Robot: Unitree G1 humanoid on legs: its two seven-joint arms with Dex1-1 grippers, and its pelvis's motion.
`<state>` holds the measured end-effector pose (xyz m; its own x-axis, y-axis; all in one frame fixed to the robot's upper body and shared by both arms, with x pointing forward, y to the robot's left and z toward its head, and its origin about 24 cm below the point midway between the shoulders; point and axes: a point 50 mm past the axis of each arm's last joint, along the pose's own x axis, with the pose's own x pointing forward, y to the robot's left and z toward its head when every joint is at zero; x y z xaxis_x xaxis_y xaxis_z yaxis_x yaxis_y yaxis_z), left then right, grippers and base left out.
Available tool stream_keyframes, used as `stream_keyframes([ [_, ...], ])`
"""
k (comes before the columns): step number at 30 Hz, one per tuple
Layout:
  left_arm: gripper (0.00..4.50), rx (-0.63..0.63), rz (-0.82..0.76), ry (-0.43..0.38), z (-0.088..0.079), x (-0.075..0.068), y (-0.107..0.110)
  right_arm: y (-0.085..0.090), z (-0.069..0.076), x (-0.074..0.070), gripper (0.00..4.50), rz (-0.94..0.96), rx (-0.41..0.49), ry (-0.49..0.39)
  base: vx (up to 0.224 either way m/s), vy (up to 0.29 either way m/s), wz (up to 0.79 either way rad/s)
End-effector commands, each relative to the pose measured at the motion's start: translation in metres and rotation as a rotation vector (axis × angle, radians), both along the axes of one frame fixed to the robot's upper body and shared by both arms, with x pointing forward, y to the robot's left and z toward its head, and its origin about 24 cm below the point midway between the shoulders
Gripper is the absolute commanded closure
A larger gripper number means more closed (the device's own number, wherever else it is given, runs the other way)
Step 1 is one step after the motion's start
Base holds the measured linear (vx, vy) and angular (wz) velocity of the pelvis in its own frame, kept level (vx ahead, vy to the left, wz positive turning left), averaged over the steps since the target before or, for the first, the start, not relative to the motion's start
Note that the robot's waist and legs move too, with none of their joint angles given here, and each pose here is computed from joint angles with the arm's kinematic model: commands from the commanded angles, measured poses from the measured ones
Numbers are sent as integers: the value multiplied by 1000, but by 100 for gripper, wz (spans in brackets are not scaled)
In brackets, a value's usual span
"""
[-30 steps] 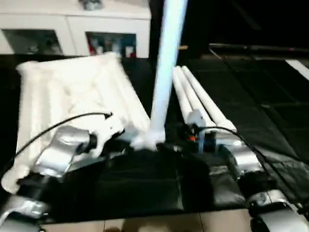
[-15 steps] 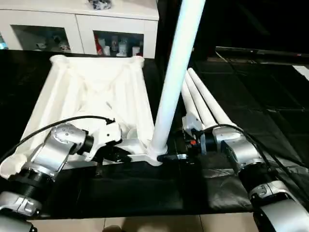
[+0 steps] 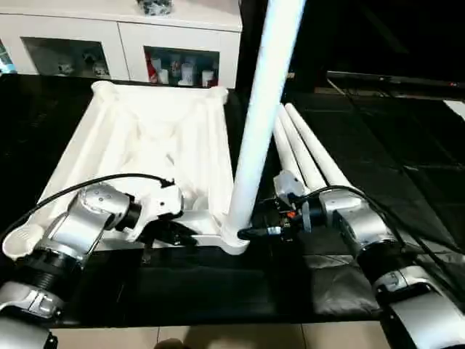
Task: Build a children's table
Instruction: Rotate leg to tighten
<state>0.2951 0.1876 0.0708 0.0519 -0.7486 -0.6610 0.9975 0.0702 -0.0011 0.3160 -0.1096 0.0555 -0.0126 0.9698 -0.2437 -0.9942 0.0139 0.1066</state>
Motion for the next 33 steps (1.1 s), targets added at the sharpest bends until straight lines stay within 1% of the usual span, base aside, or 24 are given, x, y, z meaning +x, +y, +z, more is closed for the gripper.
stream_keyframes([
  [1,450,15,-60,16,-1,-1,-7,3,-5,-3,202,29,-26,15,0,0,0],
  [2,450,15,-60,17,-1,-1,-7,4,-6,-3,216,30,-25,15,0,0,0],
  [3,450,15,-60,18,-1,-1,-7,4,-6,-4,216,33,-25,14,0,0,0],
  [4,450,15,-60,20,-1,-1,-7,5,-7,-4,226,30,-29,4,0,0,0],
  [6,450,15,-59,20,-1,-1,-6,5,-7,-4,226,24,-31,5,0,0,0],
  [7,450,16,-59,20,-1,-1,-6,5,-8,-4,183,17,-29,12,0,0,0],
  [8,450,17,-59,21,-1,0,-6,5,-8,-3,171,1,-21,31,0,0,0],
  [9,450,17,-60,21,-1,0,-6,5,-9,-3,172,-3,-16,46,0,0,0],
  [10,450,16,-61,21,-1,0,-6,6,-9,-3,167,-6,-12,54,0,0,0],
  [11,450,16,-62,21,-1,0,-6,6,-9,-3,153,-8,-8,59,0,0,0],
  [12,450,16,-62,21,-1,0,-6,6,-9,-3,153,-9,-7,60,0,0,0],
  [13,450,15,-63,22,-1,0,-6,6,-10,-3,130,-10,-5,62,0,0,0],
  [16,450,16,-65,23,-1,0,-7,9,-12,-3,121,-32,-16,28,0,0,0],
  [18,450,17,-66,23,-1,1,-7,10,-13,-1,94,-58,-9,19,0,0,0],
  [24,450,18,-69,24,-1,1,-7,14,-13,-2,94,-58,-2,29,0,0,0],
  [26,450,19,-69,24,-1,1,-7,15,-13,-2,94,-64,13,43,0,0,0],
  [27,450,19,-69,24,-1,1,-6,15,-13,-2,120,-64,20,49,0,0,0],
  [30,450,19,-68,25,-1,1,-6,15,-13,-2,132,-62,25,55,0,0,0],
  [32,450,19,-68,26,-1,1,-6,15,-13,-2,161,-57,26,58,0,0,0],
  [33,450,19,-68,26,-1,1,-6,14,-14,-2,161,-53,27,65,0,0,0],
])
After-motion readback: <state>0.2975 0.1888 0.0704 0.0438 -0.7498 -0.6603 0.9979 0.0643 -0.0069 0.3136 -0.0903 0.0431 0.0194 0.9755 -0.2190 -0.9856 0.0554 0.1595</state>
